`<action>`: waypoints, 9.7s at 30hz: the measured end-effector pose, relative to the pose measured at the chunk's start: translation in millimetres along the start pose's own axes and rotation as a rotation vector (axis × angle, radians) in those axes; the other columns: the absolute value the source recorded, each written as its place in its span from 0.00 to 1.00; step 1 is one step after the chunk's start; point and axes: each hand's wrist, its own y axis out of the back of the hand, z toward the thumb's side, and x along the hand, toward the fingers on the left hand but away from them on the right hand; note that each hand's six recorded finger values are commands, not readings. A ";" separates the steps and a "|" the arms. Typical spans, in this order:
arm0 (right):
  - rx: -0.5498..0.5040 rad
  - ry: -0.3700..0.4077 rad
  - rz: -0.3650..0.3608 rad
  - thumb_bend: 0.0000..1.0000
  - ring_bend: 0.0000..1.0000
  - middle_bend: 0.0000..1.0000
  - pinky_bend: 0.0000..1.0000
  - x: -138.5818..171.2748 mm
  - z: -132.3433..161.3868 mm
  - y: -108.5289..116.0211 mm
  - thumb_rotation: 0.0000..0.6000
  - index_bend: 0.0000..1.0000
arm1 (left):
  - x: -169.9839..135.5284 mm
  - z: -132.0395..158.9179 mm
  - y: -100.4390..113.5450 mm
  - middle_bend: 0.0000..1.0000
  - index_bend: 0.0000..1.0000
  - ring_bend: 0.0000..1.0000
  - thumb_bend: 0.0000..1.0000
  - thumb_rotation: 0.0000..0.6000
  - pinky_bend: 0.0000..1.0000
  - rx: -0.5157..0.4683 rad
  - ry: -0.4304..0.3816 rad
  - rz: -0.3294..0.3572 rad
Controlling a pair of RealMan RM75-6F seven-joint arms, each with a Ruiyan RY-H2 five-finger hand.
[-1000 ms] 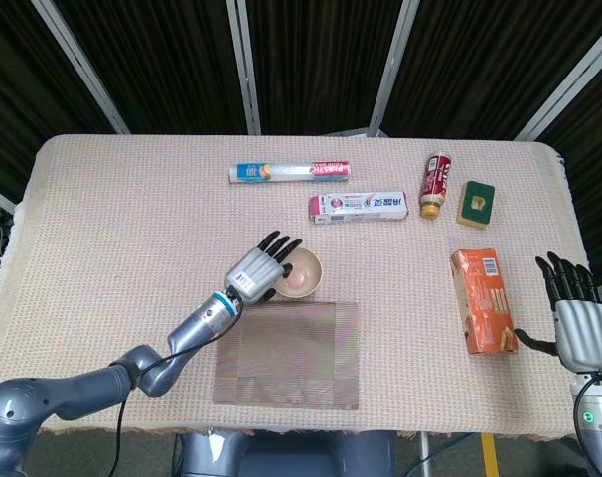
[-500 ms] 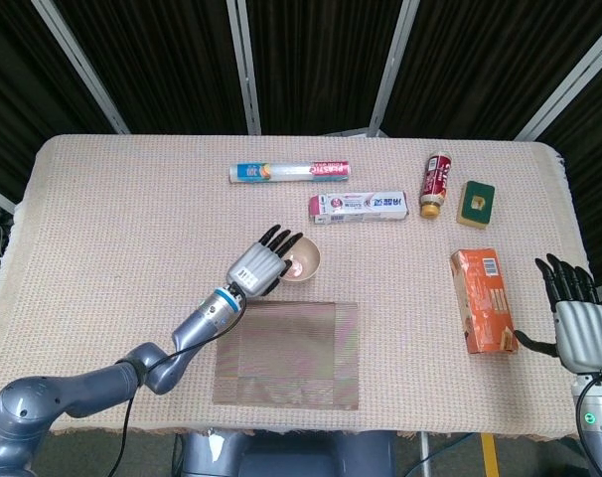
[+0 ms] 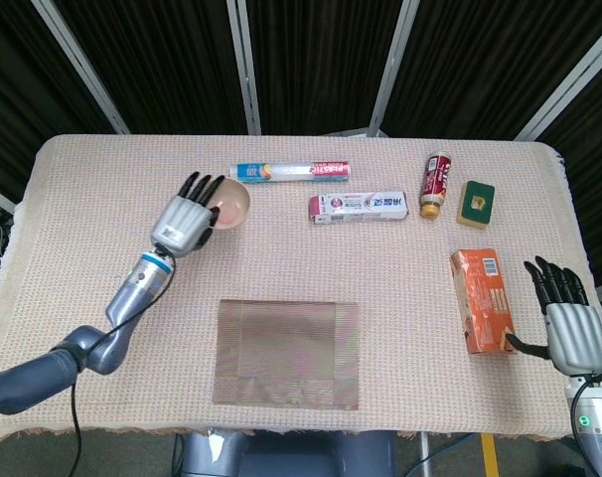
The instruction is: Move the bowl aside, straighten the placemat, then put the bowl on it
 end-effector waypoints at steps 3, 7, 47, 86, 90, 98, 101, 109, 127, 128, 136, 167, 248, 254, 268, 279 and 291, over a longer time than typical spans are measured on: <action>0.002 0.013 0.007 0.00 0.00 0.00 0.00 0.2 4.7 -2.1 1.00 0.00 | -17.5 -48.3 -7.0 0.00 0.67 0.00 0.56 1.00 0.00 0.006 0.098 -0.026; 0.004 0.026 0.013 0.00 0.00 0.00 0.00 0.5 10.1 -4.1 1.00 0.00 | -37.4 -103.8 -19.5 0.00 0.67 0.00 0.55 1.00 0.00 0.011 0.216 -0.068; 0.016 0.030 0.011 0.00 0.00 0.00 0.00 1.9 13.4 -4.9 1.00 0.00 | -102.6 -123.2 -63.8 0.00 0.24 0.00 0.01 1.00 0.00 -0.253 0.195 -0.101; 0.005 -0.021 0.000 0.00 0.00 0.00 0.00 7.5 -7.0 3.5 1.00 0.00 | -210.9 120.3 -92.6 0.00 0.47 0.00 0.26 1.00 0.00 -0.154 -0.648 -0.219; 0.005 -0.021 0.000 0.00 0.00 0.00 0.00 7.2 -7.4 3.3 1.00 0.00 | -218.6 115.1 -96.8 0.00 0.47 0.00 0.26 1.00 0.00 -0.156 -0.638 -0.227; 0.006 -0.020 -0.001 0.00 0.00 0.00 0.00 6.5 -7.2 3.4 1.00 0.00 | -223.9 105.4 -101.1 0.00 0.47 0.00 0.27 1.00 0.00 -0.159 -0.617 -0.222; 0.006 -0.016 -0.002 0.00 0.00 0.00 0.00 6.6 -5.8 3.5 1.00 0.00 | -223.3 110.6 -102.1 0.00 0.47 0.00 0.27 1.00 0.00 -0.168 -0.625 -0.225; 0.005 -0.014 -0.008 0.00 0.00 0.00 0.00 7.4 -5.9 5.6 1.00 0.00 | -219.6 125.6 -108.0 0.00 0.47 0.00 0.29 1.00 0.00 -0.161 -0.645 -0.242; -0.001 -0.016 -0.015 0.00 0.00 0.00 0.00 8.0 -8.1 9.6 1.00 0.00 | -213.5 134.5 -101.0 0.00 0.48 0.00 0.38 1.00 0.00 -0.152 -0.657 -0.230; 0.000 -0.016 -0.015 0.00 0.00 0.00 0.00 8.0 -8.1 9.6 1.00 0.00 | -212.9 135.3 -100.6 0.00 0.48 0.00 0.38 1.00 0.00 -0.151 -0.658 -0.230; 0.001 -0.017 -0.018 0.00 0.00 0.00 0.00 8.2 -8.6 10.7 1.00 0.00 | -211.6 138.8 -101.6 0.00 0.48 0.00 0.38 1.00 0.00 -0.150 -0.661 -0.234; 0.010 -0.028 -0.019 0.00 0.00 0.00 0.00 6.8 -12.1 11.1 1.00 0.00 | -195.2 153.5 -83.1 0.00 0.51 0.00 0.38 1.00 0.00 -0.154 -0.665 -0.237; 0.024 -0.048 -0.008 0.00 0.00 0.00 0.00 3.5 -19.5 9.0 1.00 0.00 | 16.5 80.0 27.1 0.00 0.78 0.00 0.58 1.00 0.00 -0.523 -0.073 -0.011; 0.030 -0.054 0.001 0.00 0.00 0.00 0.00 1.5 -21.6 6.0 1.00 0.00 | 32.7 30.6 7.4 0.00 0.77 0.00 0.58 1.00 0.00 -0.527 0.100 -0.041; 0.045 -0.030 0.028 0.00 0.00 0.00 0.00 1.0 -12.7 -3.2 1.00 0.00 | -21.8 -65.1 -60.7 0.00 0.00 0.00 0.00 1.00 0.00 -0.517 0.312 -0.119; 0.138 0.105 0.125 0.00 0.00 0.00 0.00 -2.3 16.1 -31.7 1.00 0.00 | -78.4 -99.1 -44.9 0.00 0.00 0.00 0.00 1.00 0.00 -0.384 0.309 -0.066; 0.171 0.491 0.372 0.00 0.00 0.00 0.00 -15.7 102.0 -78.5 1.00 0.07 | -163.4 -89.1 -8.4 0.00 0.00 0.00 0.00 1.00 0.00 -0.272 0.376 -0.017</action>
